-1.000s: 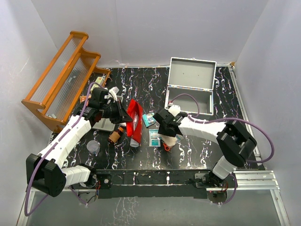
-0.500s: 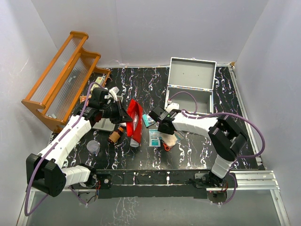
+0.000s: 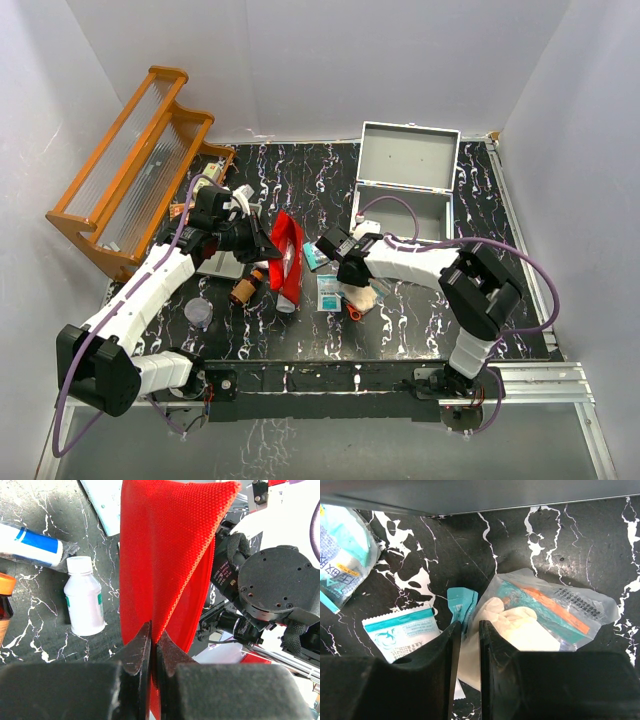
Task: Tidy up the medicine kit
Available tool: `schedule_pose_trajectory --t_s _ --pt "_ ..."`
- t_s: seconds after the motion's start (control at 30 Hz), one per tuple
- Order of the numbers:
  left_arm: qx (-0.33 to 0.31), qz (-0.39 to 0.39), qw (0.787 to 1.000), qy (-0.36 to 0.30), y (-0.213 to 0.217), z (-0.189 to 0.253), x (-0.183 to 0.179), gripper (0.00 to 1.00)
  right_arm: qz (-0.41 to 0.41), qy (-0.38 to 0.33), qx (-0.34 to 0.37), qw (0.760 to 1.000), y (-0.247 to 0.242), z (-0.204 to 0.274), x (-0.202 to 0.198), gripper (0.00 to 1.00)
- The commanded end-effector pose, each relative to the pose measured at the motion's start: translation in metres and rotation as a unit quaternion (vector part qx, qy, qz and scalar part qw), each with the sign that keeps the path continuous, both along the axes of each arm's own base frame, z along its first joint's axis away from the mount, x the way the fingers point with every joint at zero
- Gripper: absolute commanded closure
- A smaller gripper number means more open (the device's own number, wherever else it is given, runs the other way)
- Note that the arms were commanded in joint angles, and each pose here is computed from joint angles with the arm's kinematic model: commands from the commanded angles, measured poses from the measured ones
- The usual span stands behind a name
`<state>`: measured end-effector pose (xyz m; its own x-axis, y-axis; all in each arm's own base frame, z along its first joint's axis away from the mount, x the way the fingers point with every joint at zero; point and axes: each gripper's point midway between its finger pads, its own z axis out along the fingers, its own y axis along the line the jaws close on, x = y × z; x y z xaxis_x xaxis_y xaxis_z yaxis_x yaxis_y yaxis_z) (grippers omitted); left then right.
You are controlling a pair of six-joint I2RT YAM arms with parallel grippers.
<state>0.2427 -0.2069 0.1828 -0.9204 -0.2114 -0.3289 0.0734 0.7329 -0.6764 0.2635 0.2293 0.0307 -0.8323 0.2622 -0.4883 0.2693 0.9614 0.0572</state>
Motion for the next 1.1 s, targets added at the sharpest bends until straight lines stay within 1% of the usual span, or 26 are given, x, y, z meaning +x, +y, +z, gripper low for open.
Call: schedule_pose_trajectory --t_s 0.0,0.07,0.13,0.17,0.33,0.57,0.67,0.77,0.83,0.93,1.07 --pt "-0.007 -0.006 1.0 -0.014 -0.003 0.014 0.001 1.0 -0.011 -0.004 -0.003 1.0 0.0 -0.008 0.004 0.81" --pt "-0.008 -0.006 1.0 -0.015 -0.003 0.015 0.0 1.0 -0.009 -0.002 -0.005 1.0 0.0 -0.01 0.003 0.87" --pt "-0.009 -0.006 1.0 -0.015 -0.003 0.015 0.0 1.0 0.001 -0.005 0.0 1.0 0.002 -0.006 0.004 0.97" --pt "-0.009 -0.006 1.0 -0.015 -0.003 0.016 0.001 1.0 0.011 -0.005 0.004 1.0 0.005 -0.005 0.004 1.0" --pt "-0.013 -0.007 1.0 -0.019 -0.004 0.02 0.001 1.0 0.037 -0.059 0.045 0.997 0.006 0.045 0.003 1.0" --pt "-0.019 -0.01 1.0 -0.015 -0.007 0.021 0.001 1.0 0.083 -0.094 0.09 0.988 0.009 0.083 -0.003 1.0" --pt "-0.024 -0.01 1.0 -0.014 -0.01 0.021 0.001 1.0 0.109 -0.113 0.129 0.979 0.022 0.104 -0.004 1.0" --pt "-0.032 -0.011 0.999 -0.012 -0.014 0.023 0.001 1.0 0.145 -0.15 0.18 0.961 0.038 0.138 -0.003 1.0" --pt "-0.034 -0.01 0.999 -0.01 -0.016 0.025 0.001 1.0 0.17 -0.184 0.225 0.941 0.051 0.168 -0.003 1.0" --pt "-0.037 -0.003 0.999 -0.008 -0.018 0.028 0.003 1.0 0.205 -0.246 0.292 0.901 0.066 0.219 -0.005 1.0" --pt "-0.039 0.002 0.999 -0.009 -0.021 0.029 0.007 1.0 0.25 -0.319 0.349 0.845 0.081 0.278 -0.009 1.0"
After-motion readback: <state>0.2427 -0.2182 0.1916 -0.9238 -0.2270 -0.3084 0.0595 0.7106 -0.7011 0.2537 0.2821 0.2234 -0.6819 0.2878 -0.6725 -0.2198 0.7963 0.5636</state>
